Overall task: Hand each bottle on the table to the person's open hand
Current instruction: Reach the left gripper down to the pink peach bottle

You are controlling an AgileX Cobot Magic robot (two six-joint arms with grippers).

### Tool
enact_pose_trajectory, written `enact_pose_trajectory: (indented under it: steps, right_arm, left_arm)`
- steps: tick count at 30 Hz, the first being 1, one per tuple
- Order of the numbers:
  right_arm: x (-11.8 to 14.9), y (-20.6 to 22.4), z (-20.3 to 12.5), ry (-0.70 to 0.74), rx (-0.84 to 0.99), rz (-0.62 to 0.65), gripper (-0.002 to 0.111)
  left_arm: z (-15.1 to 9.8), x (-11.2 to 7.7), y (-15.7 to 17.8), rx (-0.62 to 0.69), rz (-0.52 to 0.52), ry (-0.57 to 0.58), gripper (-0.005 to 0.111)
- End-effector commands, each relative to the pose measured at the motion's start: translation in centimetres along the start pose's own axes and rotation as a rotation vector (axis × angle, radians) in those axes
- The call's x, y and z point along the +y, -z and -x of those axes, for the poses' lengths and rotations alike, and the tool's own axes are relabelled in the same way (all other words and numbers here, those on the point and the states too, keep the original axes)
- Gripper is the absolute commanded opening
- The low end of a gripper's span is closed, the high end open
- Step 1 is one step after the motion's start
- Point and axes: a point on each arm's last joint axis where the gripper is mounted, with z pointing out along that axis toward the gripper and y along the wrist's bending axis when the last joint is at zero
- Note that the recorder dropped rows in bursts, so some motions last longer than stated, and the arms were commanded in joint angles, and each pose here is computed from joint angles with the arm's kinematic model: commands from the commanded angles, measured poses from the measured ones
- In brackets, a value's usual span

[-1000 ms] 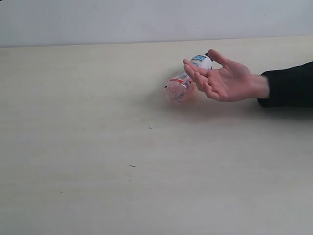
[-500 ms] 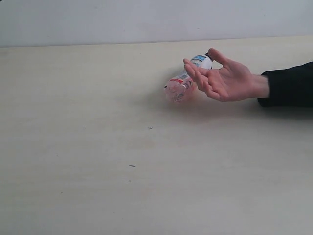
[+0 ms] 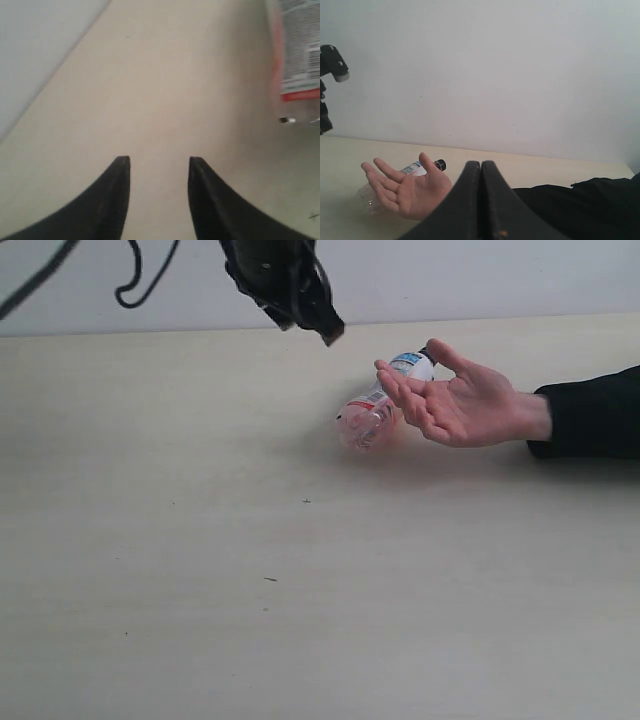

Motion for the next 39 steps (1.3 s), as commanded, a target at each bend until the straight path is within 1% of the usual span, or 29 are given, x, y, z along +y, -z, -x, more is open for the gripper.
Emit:
enact_pose_trajectory:
  steps: [1, 4, 8, 11, 17, 22, 24, 26, 30, 34, 39]
  right_arm:
    - [0.0, -0.1, -0.2, 0.0, 0.003, 0.004, 0.0]
    - [0.0, -0.1, -0.2, 0.0, 0.003, 0.004, 0.0]
    - [0.0, -0.1, -0.2, 0.002, 0.003, 0.003, 0.0]
    - [0.0, -0.1, -0.2, 0.0, 0.001, 0.005, 0.0]
    - [0.1, -0.1, -0.2, 0.0, 0.0, 0.006, 0.0]
    - [0.0, -0.1, -0.2, 0.0, 0.001, 0.005, 0.0]
    - [0.0, -0.1, -0.2, 0.0, 0.001, 0.005, 0.0]
    - [0.0, -0.1, -0.2, 0.0, 0.001, 0.005, 0.0]
    - [0.0, -0.1, -0.2, 0.0, 0.001, 0.005, 0.0]
    - [0.0, -0.1, -0.2, 0.0, 0.001, 0.005, 0.0]
    - [0.0, -0.1, -0.2, 0.0, 0.001, 0.005, 0.0]
  left_arm:
    - [1.5, -2.3, 0.1, -0.04, -0.072, -0.012, 0.051]
    - [1.8, -3.3, -0.6, -0.04, -0.129, 0.025, 0.051]
    - [1.9, -3.9, -1.8, -0.024, -0.145, 0.111, 0.051]
    - [2.0, -4.2, -2.3, -0.028, -0.157, 0.115, 0.051]
    - [2.8, -4.6, -2.6, -0.118, -0.172, 0.126, 0.051]
    - [3.9, -4.6, -2.7, -0.233, -0.174, 0.136, 0.052]
    - [4.3, -4.7, -2.5, -0.271, -0.192, 0.153, 0.052]
    - [4.4, -4.7, -2.8, -0.273, -0.198, 0.145, 0.052]
    - [4.3, -5.2, -3.9, -0.219, -0.198, 0.095, 0.052]
    - [4.4, -6.2, -5.1, -0.193, -0.253, 0.091, 0.052]
    - [4.4, -6.9, -6.6, -0.186, -0.26, 0.086, 0.052]
